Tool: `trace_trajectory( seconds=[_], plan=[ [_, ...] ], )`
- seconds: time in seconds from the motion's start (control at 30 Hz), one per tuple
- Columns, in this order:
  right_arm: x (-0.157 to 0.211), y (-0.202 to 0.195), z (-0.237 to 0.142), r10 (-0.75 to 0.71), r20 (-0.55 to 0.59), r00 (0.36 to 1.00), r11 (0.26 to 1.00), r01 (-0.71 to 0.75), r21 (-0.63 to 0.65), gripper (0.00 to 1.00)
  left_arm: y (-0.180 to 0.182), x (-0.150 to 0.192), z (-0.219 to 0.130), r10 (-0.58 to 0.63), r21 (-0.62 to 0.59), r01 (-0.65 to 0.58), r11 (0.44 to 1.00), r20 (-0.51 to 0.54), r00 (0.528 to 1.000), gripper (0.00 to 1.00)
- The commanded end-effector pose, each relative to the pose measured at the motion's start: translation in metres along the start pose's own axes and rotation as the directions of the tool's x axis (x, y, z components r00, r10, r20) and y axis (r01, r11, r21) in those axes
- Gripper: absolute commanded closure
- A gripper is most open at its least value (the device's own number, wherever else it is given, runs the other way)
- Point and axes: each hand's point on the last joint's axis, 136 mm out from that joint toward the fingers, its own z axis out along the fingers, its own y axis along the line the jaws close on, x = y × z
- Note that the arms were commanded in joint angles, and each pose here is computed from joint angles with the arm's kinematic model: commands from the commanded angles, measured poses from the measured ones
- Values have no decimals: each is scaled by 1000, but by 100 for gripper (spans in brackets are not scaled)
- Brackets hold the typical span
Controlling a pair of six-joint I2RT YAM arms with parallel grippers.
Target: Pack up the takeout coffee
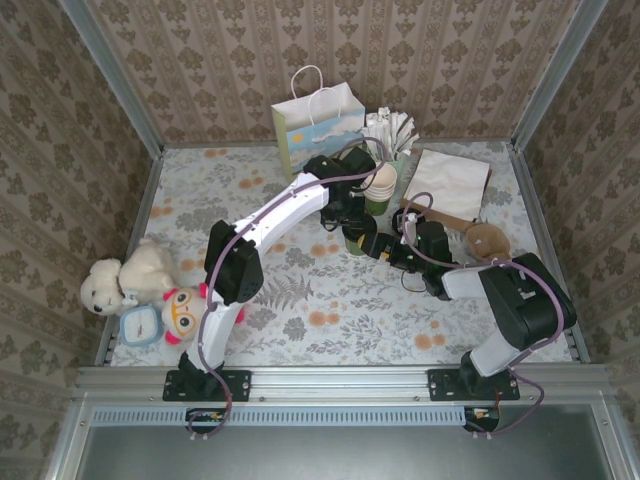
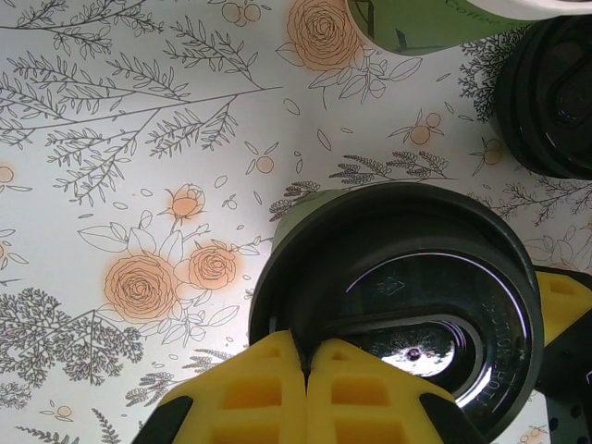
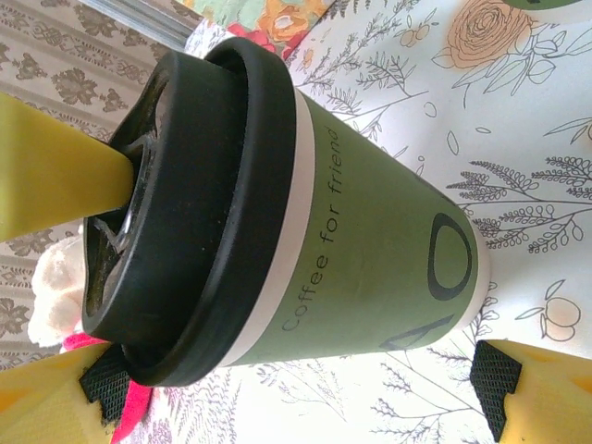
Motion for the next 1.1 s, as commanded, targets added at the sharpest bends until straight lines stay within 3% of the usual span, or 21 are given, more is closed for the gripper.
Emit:
trace_trajectory(
  seconds=[0.0, 0.2, 0.43, 0.6, 0.77, 1.07],
  plan=[
    [15, -19, -2, 66, -96, 993, 996, -60, 72, 2, 10, 29, 38, 21, -55, -29, 998, -138, 990, 100],
    [-24, 11, -6, 223, -97, 970, 974, -226, -18, 1, 6, 20, 23, 68, -44, -73, 996, -114, 991, 100],
    [-42, 40, -4, 230, -131, 964, 964, -245, -108, 1, 8, 16, 10, 103, -63, -110, 992, -98, 990, 100],
    [-46, 28, -7, 240, -89, 967, 970, -242, -16, 1, 7, 20, 7, 119, -51, -126, 991, -124, 985, 100],
    [-34, 9, 3, 317, -140, 938, 948, -311, 65, 6, 3, 20, -2, 147, -30, -151, 988, -127, 981, 99],
    [-13, 13, 16, 333, -247, 910, 942, -332, 44, 14, 0, 23, 1, 166, -17, -170, 985, -136, 977, 94]
  ],
)
